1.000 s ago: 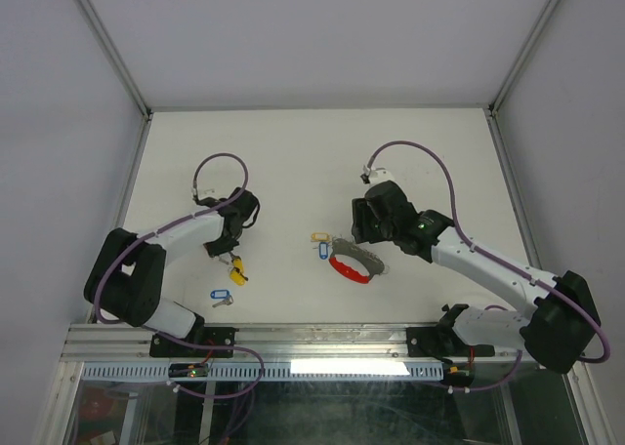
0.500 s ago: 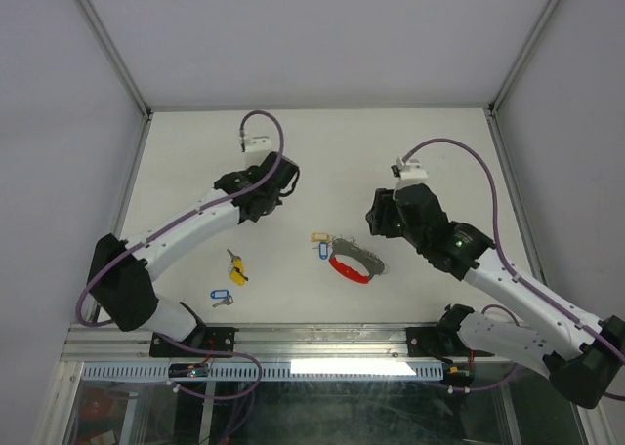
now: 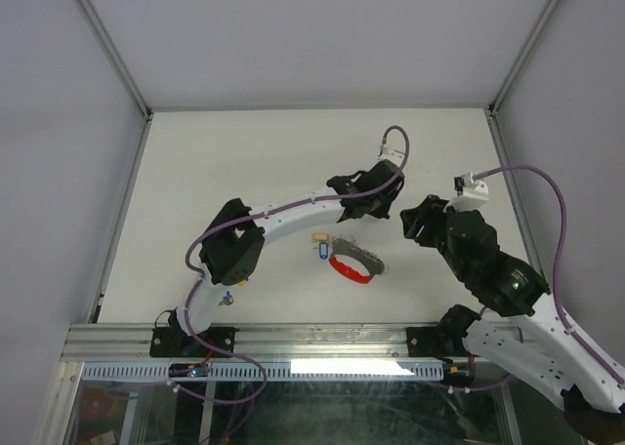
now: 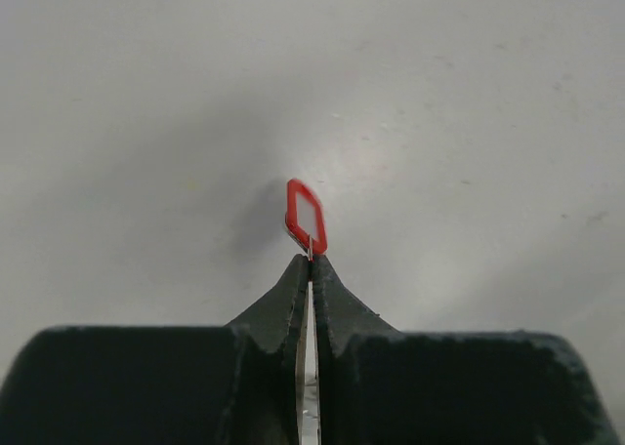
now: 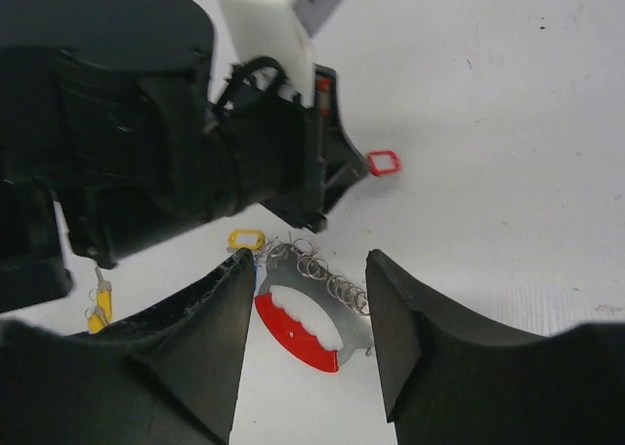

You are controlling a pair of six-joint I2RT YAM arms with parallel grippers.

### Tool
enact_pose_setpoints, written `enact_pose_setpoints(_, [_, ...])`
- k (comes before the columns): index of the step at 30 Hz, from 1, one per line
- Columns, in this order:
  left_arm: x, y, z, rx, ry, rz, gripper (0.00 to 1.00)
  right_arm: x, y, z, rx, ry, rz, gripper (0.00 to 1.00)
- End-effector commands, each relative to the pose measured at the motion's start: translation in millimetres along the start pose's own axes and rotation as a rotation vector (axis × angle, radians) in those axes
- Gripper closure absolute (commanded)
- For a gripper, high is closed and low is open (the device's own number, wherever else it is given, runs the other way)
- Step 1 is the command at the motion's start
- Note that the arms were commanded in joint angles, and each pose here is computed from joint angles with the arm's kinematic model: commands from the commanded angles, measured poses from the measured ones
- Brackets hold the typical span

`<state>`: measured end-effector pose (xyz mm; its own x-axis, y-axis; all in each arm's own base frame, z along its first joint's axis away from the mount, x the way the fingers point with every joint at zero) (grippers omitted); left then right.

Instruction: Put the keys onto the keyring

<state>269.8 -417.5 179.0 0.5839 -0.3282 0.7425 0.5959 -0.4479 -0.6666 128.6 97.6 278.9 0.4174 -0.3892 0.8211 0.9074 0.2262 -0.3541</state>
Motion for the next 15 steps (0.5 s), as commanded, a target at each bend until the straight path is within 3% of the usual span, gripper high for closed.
enact_pose_setpoints(1, [14, 5, -52, -0.279, 0.056, -0.046, 1.00, 5, -9, -9, -0.046, 0.077, -0.069, 0.47])
enact_pose_setpoints(9, [-10, 33, -52, -0.304, 0.006, 0.024, 1.00, 2, -13, -13, -0.050, 0.066, -0.048, 0.45])
enact_pose_setpoints(13, [-12, 36, -42, -0.255, -0.018, 0.020, 0.87, -1, -13, -14, -0.037, 0.053, -0.035, 0.44])
enact_pose_setpoints(15, [-11, 35, -35, -0.230, -0.041, 0.013, 0.74, -3, -13, -15, -0.031, 0.048, -0.032, 0.44])
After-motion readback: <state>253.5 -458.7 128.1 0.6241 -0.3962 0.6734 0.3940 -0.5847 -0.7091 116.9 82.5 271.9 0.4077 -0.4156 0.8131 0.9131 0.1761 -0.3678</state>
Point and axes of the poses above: each gripper's point midway between its finger pads, its own y axis out along the fingers, its own z axis along the line the jaws close on, x = y × z, the point moved 9 cm from there along -y, back along the fingers, and after that the axes turned 6 degrees about y, right-handed, at the moved point
